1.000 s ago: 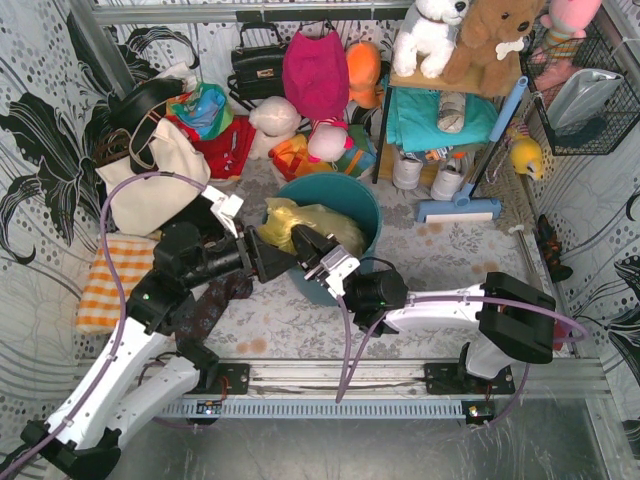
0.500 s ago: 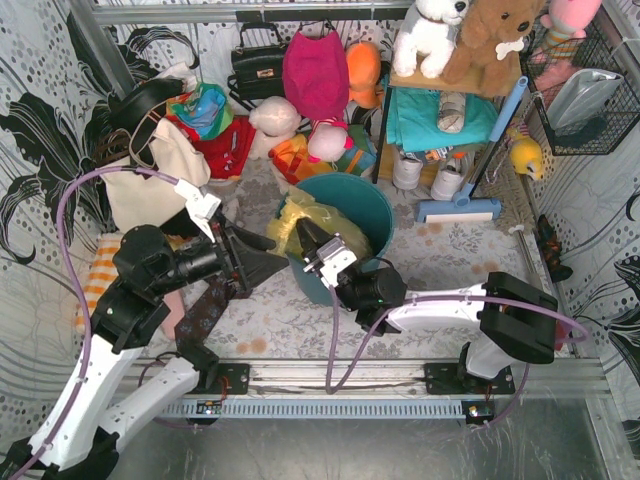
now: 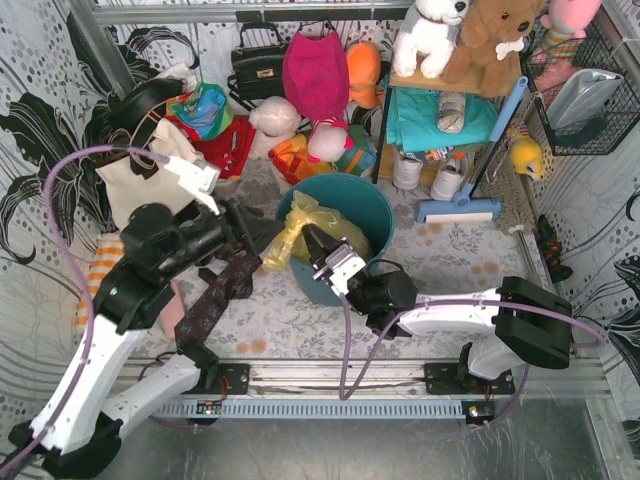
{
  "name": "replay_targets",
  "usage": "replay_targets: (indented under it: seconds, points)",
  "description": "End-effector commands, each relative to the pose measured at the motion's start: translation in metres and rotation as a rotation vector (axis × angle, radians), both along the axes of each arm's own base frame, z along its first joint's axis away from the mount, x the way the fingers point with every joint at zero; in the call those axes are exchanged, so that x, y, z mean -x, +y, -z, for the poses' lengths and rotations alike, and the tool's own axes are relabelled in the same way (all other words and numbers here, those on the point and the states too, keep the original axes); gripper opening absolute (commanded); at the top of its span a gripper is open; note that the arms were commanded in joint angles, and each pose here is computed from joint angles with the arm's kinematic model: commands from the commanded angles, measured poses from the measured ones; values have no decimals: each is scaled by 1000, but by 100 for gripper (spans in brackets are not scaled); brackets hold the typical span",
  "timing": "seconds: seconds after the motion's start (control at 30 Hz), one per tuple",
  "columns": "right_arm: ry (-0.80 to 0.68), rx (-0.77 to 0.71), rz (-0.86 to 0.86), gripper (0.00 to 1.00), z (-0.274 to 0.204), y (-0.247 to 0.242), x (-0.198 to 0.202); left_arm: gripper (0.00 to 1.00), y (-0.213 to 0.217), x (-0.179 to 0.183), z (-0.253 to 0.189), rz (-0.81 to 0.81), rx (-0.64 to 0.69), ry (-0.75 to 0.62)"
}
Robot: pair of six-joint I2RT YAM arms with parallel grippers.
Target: Tie the trash bag
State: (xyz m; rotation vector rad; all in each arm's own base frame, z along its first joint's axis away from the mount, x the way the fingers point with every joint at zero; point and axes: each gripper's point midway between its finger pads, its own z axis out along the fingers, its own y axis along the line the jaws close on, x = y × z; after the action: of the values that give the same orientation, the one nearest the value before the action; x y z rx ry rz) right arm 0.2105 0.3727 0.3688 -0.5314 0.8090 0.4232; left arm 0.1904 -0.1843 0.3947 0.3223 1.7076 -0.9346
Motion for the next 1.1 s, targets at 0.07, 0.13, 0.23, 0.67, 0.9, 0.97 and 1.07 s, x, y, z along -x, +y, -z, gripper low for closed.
replay_targets:
  seconds: [0.07,0.13,0.23,0.67,0.9,0.97,1.07]
  points:
    - [-61,-14,-78,0,-15,-7,18,71,-26,-30,22,17,47,82]
    - [-61,-8,-83,0,-14,-8,19,67,-29,-30,24,33,61,89]
    - [-64,-5,-88,0,-14,-7,20,57,-35,-21,30,88,80,95]
    - [-76,-73,-12,0,-18,-14,10,0,-44,2,62,206,71,174]
    - [-90,-91,30,0,-19,-8,3,0,-49,13,69,277,61,194]
    - [-95,-83,12,0,-18,-5,5,12,-44,10,61,246,41,165]
    - [-86,-79,8,0,-15,-7,5,38,-28,0,43,139,5,86]
